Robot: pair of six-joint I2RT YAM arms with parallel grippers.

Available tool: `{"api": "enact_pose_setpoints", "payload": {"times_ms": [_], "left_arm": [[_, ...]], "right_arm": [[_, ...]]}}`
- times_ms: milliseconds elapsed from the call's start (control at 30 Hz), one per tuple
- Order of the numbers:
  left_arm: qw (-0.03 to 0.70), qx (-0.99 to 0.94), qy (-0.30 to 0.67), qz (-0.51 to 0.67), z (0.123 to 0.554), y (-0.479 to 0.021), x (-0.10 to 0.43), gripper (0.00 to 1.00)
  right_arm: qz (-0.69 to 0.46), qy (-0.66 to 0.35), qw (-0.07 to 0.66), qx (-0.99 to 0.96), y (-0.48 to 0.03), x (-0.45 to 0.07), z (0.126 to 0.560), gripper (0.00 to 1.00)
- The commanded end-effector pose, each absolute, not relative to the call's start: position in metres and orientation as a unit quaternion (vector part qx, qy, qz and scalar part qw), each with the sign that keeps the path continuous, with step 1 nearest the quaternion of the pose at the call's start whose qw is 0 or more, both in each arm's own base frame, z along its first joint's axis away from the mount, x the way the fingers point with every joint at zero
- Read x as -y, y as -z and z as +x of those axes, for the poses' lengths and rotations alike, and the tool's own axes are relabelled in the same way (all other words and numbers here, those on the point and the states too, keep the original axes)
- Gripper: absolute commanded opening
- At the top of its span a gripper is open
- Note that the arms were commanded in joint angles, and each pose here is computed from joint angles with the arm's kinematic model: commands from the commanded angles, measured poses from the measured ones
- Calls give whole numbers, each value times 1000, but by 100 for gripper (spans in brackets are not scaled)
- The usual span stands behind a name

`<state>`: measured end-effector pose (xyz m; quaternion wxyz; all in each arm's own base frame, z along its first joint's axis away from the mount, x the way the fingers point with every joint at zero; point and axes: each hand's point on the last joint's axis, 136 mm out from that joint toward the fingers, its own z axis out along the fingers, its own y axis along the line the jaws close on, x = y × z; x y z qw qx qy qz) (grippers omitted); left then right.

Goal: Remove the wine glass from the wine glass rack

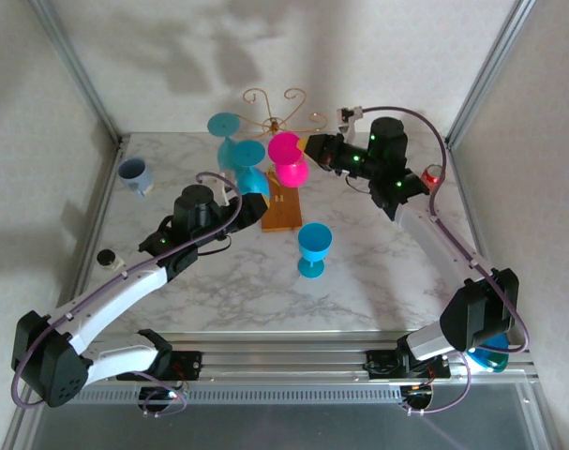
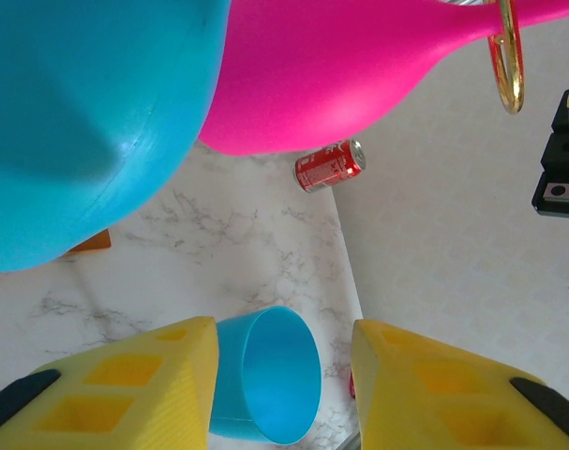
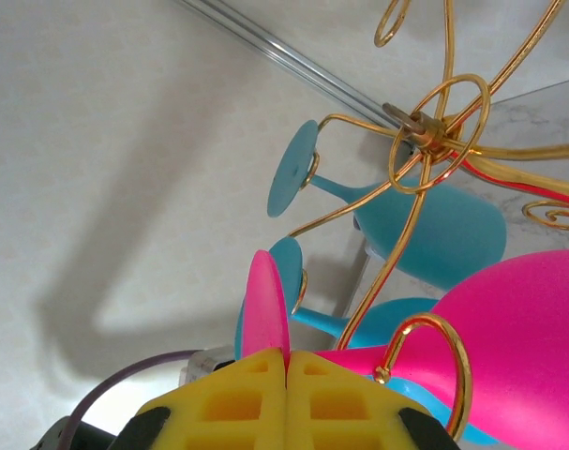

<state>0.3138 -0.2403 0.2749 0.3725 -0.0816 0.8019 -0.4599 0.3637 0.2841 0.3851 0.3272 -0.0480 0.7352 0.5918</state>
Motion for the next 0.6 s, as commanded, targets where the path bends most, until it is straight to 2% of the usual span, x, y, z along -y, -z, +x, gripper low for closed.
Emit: {"api": "enact_pose_setpoints", "payload": {"times_ms": [0, 567], "left_arm": [[394, -789, 464, -84, 316, -288, 236, 41], [392, -791, 462, -84, 318, -285, 236, 41]], "right_arm": [[-65, -594, 344, -724, -399, -289, 366, 0], [-53, -571, 371, -730, -399, -284, 383, 0]]}}
